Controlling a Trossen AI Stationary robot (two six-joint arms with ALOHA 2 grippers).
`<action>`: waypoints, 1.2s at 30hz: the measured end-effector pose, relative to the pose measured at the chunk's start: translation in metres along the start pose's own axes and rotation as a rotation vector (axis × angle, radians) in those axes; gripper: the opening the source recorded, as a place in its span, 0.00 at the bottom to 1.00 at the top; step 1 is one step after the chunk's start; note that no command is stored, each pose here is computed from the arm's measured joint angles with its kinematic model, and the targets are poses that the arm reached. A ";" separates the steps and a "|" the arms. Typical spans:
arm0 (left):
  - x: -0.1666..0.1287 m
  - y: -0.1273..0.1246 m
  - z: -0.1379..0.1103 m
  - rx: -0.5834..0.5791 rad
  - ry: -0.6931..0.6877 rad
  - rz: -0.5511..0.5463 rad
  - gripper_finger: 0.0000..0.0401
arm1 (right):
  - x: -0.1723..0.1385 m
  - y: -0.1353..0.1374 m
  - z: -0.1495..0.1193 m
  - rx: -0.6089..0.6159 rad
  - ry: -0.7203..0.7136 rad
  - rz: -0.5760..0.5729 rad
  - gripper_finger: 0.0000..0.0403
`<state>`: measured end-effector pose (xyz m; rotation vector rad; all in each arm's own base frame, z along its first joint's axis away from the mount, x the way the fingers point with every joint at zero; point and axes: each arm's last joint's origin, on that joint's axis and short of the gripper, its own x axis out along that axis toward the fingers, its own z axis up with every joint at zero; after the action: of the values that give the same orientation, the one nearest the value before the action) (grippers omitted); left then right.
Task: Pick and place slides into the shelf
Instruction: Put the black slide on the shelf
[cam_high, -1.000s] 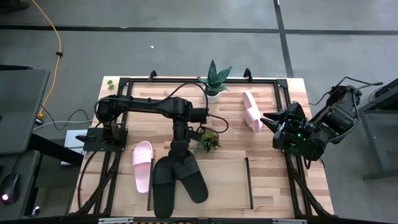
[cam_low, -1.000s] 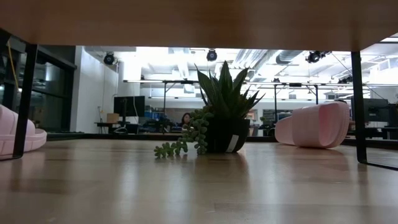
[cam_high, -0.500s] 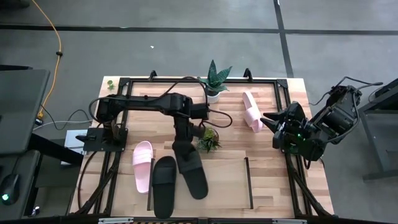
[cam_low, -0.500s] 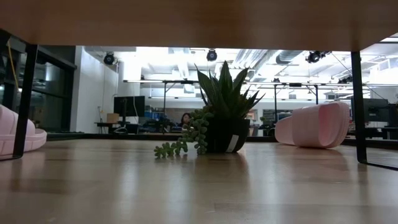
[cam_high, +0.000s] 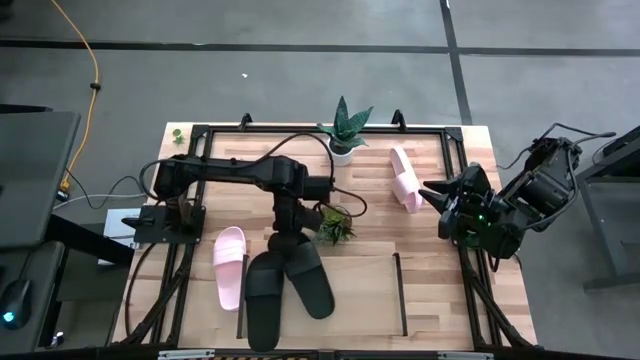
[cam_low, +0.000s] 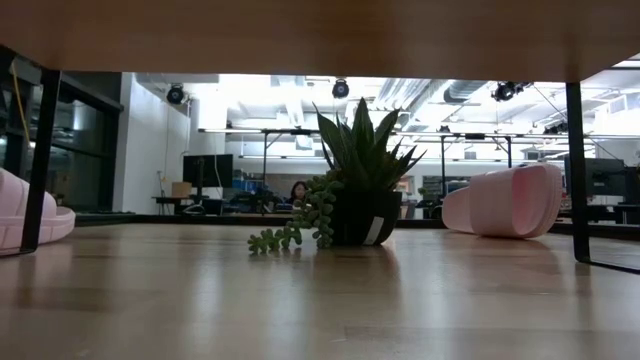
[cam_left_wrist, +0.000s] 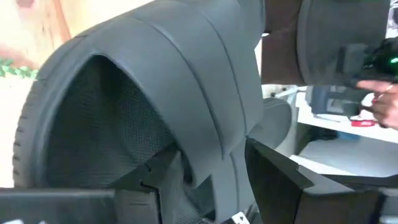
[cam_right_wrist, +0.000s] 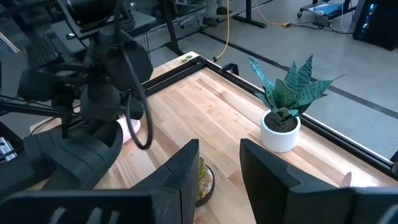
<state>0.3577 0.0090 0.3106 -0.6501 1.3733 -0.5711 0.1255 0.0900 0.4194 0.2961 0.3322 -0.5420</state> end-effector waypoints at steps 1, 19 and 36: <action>0.000 0.000 0.000 0.002 0.000 0.007 0.40 | 0.000 0.000 0.000 0.000 0.000 0.000 0.27; 0.001 -0.014 0.002 0.082 -0.010 0.073 0.40 | 0.000 0.000 0.000 -0.004 0.004 0.000 0.27; 0.013 -0.008 0.010 0.112 0.004 0.158 0.40 | 0.000 0.000 0.000 -0.006 0.008 0.000 0.27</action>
<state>0.3690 -0.0055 0.3082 -0.4452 1.3725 -0.5187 0.1252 0.0898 0.4190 0.2926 0.3415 -0.5400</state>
